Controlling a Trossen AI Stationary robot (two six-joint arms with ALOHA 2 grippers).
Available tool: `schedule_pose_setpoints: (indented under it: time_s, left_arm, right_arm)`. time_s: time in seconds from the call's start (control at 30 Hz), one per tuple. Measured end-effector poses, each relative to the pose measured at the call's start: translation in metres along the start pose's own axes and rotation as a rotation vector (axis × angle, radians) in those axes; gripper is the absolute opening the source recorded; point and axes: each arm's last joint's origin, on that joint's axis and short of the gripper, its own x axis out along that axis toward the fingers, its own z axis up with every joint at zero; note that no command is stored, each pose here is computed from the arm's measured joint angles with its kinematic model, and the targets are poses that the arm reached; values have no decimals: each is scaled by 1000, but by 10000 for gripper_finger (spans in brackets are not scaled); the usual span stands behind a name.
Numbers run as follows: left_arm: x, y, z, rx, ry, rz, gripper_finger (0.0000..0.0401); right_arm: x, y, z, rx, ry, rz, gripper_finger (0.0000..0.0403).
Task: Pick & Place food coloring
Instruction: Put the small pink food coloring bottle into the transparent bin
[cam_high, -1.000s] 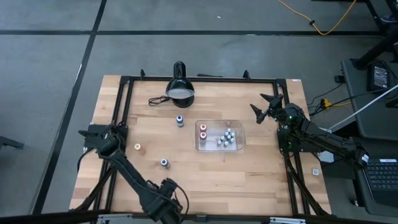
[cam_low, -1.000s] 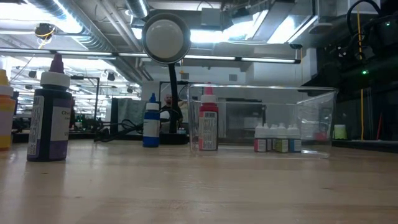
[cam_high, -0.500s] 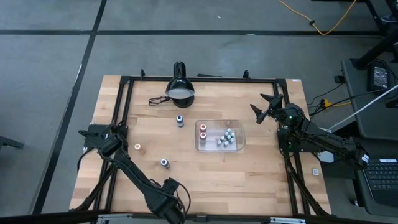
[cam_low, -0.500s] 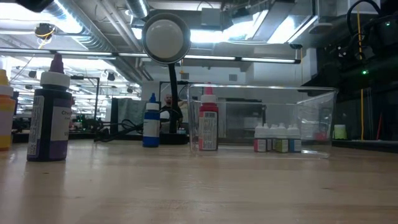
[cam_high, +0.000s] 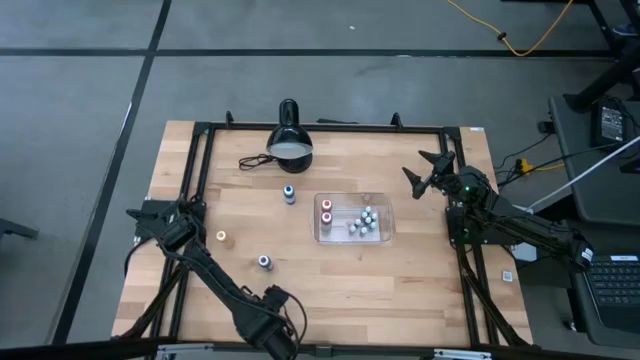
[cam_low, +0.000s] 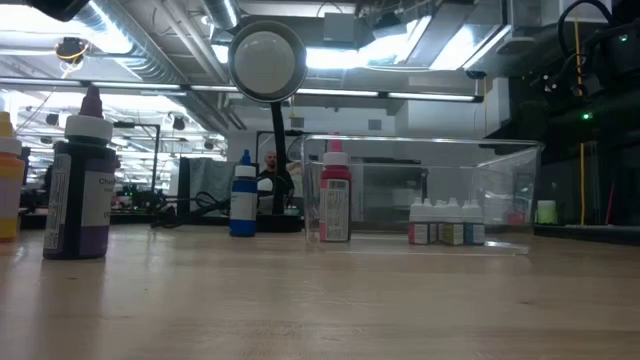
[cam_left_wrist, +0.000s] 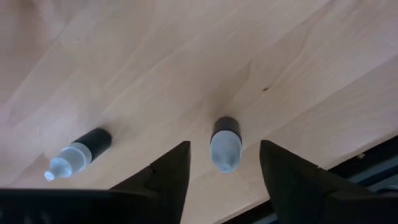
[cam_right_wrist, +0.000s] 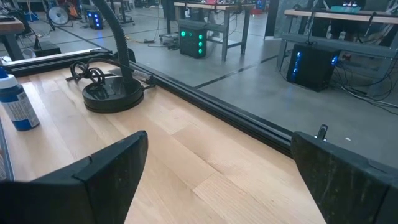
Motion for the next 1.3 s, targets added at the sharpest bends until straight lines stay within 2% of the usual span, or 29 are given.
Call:
schedule_pose_setpoints:
  time_s: [0.3, 0.8, 1.07, 1.3]
  left_arm:
    - [13, -2, 1, 14, 56, -30, 154]
    - [14, -1, 2, 14, 49, -24, 107]
    - [14, -1, 3, 33, 44, -25, 63]
    - [4, -5, 11, 58, 26, -61, 67]
  right_arm:
    - [0, 0, 0, -1, 0, 0, 394]
    - [0, 0, 0, -1, 0, 0, 394]
    - [0, 0, 0, 1, 1, 0, 394]
    - [0, 0, 0, -1, 0, 0, 394]
